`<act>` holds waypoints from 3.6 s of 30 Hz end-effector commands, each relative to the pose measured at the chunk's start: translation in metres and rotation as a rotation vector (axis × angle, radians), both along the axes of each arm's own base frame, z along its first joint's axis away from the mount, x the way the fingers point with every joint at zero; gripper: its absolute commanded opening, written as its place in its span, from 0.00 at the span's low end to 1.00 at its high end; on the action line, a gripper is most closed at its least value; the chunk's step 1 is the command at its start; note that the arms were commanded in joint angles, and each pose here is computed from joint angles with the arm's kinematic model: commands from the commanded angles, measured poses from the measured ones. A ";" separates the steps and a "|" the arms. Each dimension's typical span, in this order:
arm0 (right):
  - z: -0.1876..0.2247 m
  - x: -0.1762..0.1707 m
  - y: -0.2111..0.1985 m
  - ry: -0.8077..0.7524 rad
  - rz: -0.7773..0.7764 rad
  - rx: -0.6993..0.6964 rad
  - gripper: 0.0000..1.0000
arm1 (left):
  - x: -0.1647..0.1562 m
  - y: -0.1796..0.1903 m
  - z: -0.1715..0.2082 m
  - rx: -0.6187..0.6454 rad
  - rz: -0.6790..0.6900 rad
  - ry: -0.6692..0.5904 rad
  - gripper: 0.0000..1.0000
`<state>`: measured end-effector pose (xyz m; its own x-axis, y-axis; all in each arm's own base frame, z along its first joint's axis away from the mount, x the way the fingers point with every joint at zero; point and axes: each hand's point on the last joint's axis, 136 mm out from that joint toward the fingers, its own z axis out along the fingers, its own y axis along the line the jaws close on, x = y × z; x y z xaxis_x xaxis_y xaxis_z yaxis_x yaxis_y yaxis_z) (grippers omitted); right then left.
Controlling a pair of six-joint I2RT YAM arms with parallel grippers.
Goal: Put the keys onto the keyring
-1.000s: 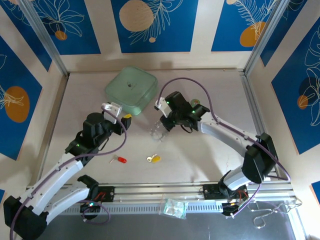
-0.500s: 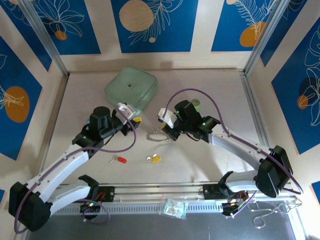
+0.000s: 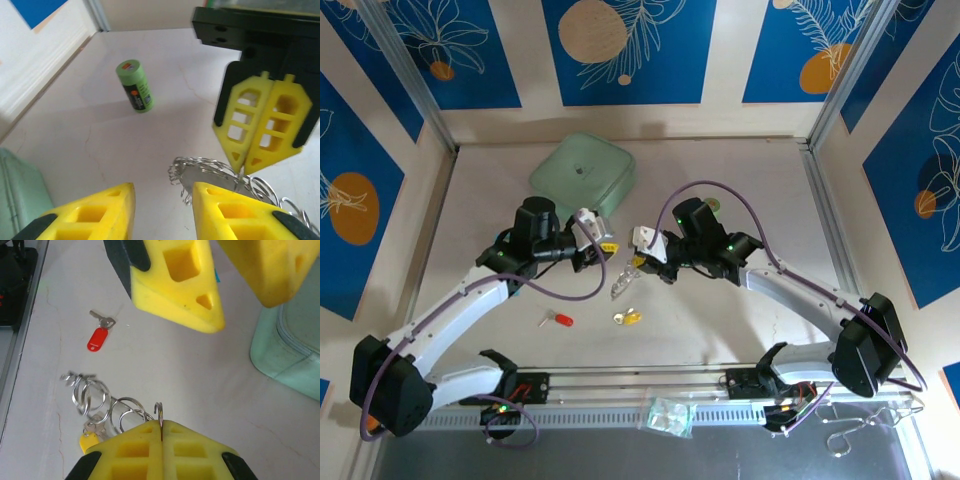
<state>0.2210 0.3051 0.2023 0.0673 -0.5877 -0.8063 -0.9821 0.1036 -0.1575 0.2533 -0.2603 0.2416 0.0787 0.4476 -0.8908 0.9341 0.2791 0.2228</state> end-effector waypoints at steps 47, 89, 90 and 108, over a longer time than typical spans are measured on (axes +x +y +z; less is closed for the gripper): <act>0.022 -0.018 0.020 -0.189 0.119 -0.056 0.00 | -0.046 -0.004 -0.026 -0.033 -0.236 -0.156 0.23; 0.041 -0.016 -0.015 -0.032 0.032 0.329 0.31 | -0.062 -0.012 0.010 -0.375 -0.240 -0.093 0.00; 0.038 -0.020 -0.012 -0.023 0.046 0.324 0.31 | -0.063 -0.012 0.010 -0.389 -0.236 -0.081 0.00; 0.051 -0.023 -0.002 -0.072 0.054 0.388 0.26 | -0.070 -0.016 0.015 -0.465 -0.292 -0.021 0.00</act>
